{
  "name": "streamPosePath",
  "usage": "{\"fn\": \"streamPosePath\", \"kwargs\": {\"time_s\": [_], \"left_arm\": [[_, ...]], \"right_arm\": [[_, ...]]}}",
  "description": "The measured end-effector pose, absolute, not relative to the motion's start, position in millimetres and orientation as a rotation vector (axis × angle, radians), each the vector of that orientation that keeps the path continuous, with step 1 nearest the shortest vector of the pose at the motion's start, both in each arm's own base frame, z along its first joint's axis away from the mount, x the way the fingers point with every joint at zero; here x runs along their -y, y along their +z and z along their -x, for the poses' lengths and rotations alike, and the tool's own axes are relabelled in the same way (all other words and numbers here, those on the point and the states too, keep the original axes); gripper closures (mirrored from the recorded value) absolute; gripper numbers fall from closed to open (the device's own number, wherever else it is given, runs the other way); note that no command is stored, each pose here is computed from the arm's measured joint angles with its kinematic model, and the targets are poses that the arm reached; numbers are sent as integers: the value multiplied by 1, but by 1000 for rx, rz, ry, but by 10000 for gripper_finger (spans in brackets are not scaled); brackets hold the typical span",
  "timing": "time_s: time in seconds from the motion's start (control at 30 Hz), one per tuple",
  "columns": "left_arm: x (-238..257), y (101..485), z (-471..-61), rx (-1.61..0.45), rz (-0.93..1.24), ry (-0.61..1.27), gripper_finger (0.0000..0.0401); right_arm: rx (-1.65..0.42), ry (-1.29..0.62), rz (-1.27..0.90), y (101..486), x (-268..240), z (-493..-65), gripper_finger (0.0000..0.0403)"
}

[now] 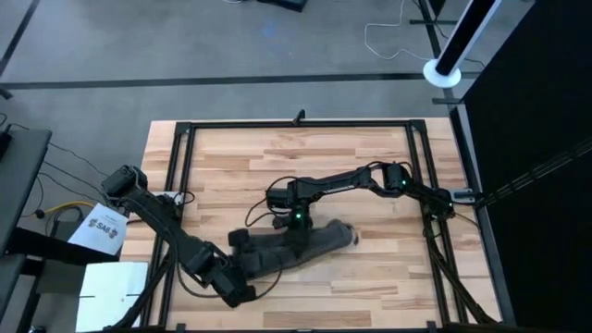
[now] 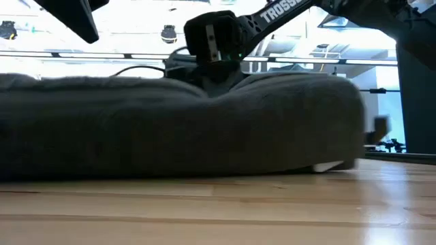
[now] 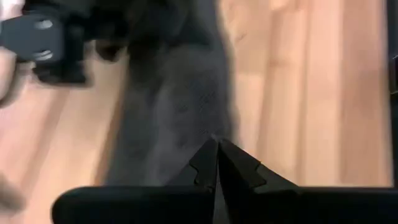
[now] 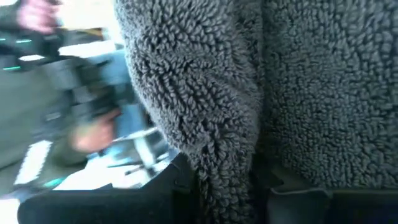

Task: Roll towel
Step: Roll the black towel

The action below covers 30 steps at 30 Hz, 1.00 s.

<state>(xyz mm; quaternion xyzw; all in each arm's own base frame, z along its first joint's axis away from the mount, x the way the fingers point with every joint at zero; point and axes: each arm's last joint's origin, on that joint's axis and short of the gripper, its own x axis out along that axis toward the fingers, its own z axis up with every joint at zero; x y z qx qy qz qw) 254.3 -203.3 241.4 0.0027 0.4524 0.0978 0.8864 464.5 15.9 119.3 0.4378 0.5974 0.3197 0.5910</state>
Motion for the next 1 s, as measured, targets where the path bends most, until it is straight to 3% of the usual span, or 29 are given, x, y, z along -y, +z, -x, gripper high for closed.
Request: {"fn": "streamPosePath", "kwargs": {"time_s": [0.2,0.33,0.6,0.8,0.9,1.0], "left_arm": [[210,228,-268,-962,75,221,399],[209,225,-277,-948,154,224,368],[194,226,-297,-1037,359,119,218],[199,222,-303,-1018,192,-27,94],[203,206,-303,-1074,139,-18,60],[207,191,-306,-1095,145,26,50]], "right_arm": [[-1433,776,-1105,104,-17,-451,345],[-1446,780,-1097,102,-22,-449,345],[-1434,806,-1049,102,-35,-451,345],[-1412,825,-1025,102,-38,-454,345],[-1407,828,-1022,102,-39,-454,345],[-1403,827,-1017,102,-39,-455,345]]}}
